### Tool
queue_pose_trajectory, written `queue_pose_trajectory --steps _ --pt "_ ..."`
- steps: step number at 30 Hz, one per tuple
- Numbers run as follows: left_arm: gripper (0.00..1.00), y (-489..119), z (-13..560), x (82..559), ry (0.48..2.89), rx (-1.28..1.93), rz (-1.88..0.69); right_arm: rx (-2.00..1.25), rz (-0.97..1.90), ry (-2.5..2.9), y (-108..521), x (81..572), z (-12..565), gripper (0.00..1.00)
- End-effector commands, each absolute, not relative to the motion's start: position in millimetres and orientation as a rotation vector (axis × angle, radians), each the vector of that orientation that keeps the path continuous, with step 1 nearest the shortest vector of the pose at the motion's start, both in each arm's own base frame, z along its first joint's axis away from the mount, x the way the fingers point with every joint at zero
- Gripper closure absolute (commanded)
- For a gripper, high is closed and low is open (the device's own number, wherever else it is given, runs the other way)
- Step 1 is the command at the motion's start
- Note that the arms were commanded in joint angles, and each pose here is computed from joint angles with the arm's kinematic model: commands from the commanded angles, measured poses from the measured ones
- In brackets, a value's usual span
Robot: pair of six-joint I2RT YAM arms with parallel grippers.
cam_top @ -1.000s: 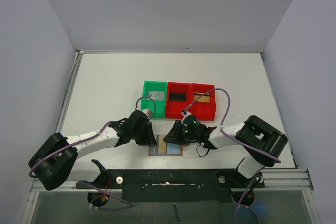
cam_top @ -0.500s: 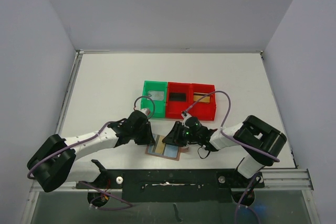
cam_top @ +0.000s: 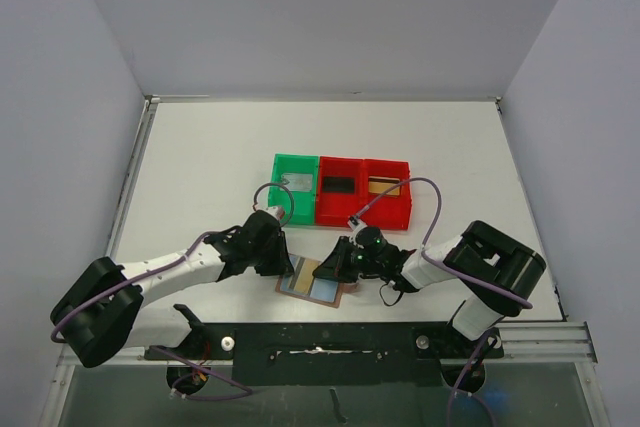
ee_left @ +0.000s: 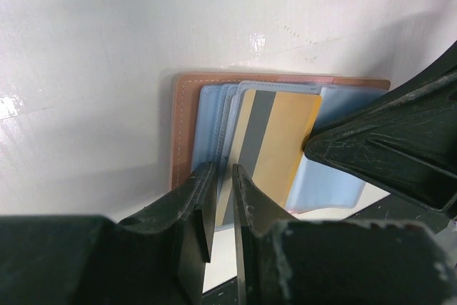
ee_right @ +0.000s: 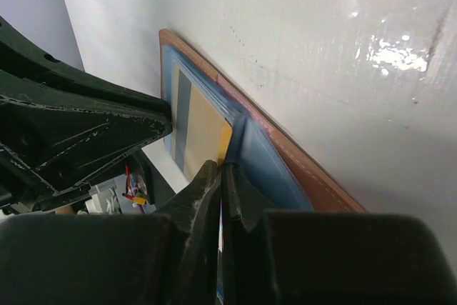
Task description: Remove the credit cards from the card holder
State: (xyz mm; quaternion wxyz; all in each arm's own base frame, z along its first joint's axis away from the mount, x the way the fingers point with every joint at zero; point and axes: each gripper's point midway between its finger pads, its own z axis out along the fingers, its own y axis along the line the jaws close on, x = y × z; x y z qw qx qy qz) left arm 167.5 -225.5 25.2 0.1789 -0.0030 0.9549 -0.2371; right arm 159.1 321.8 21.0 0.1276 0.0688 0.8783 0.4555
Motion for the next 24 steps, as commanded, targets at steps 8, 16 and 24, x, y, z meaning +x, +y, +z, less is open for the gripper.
queue_pose_trajectory --steps 8,16,24 --pt "0.85 -228.0 34.5 170.3 2.66 0.007 -0.692 0.156 1.296 2.539 316.3 163.5 30.2 1.0" --pt "0.86 -227.5 35.4 171.0 2.656 0.011 -0.687 0.087 1.296 2.564 305.5 161.5 31.5 1.0" --pt "0.83 -232.7 49.0 174.3 2.618 0.014 -0.732 0.058 1.32 2.55 309.1 166.9 41.6 0.89"
